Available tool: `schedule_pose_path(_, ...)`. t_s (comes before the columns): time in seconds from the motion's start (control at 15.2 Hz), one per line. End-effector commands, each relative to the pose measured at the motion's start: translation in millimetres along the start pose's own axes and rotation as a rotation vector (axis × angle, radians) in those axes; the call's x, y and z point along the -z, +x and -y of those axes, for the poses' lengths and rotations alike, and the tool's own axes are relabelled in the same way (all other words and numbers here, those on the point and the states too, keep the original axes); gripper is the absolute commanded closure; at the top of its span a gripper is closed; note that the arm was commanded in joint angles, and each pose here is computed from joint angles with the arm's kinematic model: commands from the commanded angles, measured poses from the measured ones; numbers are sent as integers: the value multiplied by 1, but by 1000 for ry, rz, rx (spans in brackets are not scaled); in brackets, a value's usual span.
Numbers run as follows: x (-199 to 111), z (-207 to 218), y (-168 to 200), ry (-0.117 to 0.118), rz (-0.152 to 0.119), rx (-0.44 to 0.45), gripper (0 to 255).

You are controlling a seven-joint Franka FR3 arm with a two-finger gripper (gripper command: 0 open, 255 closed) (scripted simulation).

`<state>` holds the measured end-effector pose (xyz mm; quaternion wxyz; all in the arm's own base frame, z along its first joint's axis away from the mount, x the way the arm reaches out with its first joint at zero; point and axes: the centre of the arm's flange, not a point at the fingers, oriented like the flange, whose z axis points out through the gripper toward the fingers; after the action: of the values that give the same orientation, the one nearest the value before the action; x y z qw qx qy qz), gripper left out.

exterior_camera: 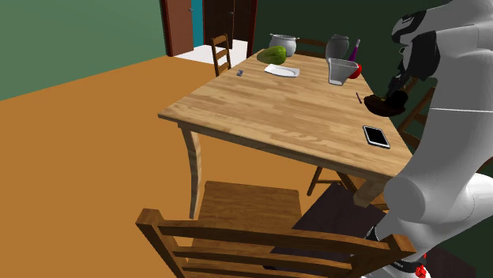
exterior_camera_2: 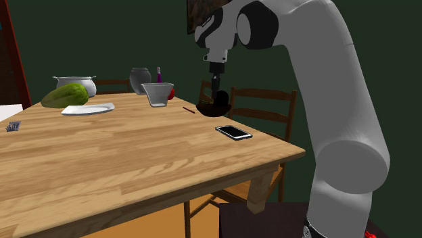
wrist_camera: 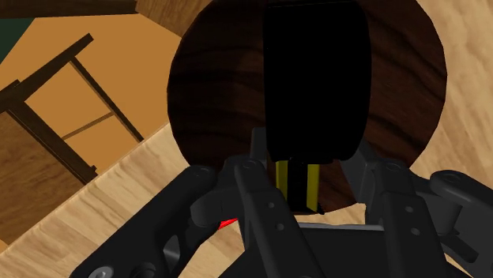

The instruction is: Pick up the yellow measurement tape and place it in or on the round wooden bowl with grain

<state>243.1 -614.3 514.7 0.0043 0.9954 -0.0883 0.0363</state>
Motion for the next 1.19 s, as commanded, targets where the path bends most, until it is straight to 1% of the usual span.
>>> schedule_pose_path(0.0, 0, 0, 0, 0, 0, 0, 0)
schedule_pose_path(0.33, 0, 0, 0, 0, 0, 0, 0)
schedule_pose_path(0.59, 50, 0, 0, 0, 0, 0, 0)
schedule_pose_path(1.12, 50, 0, 0, 0, 0, 0, 0)
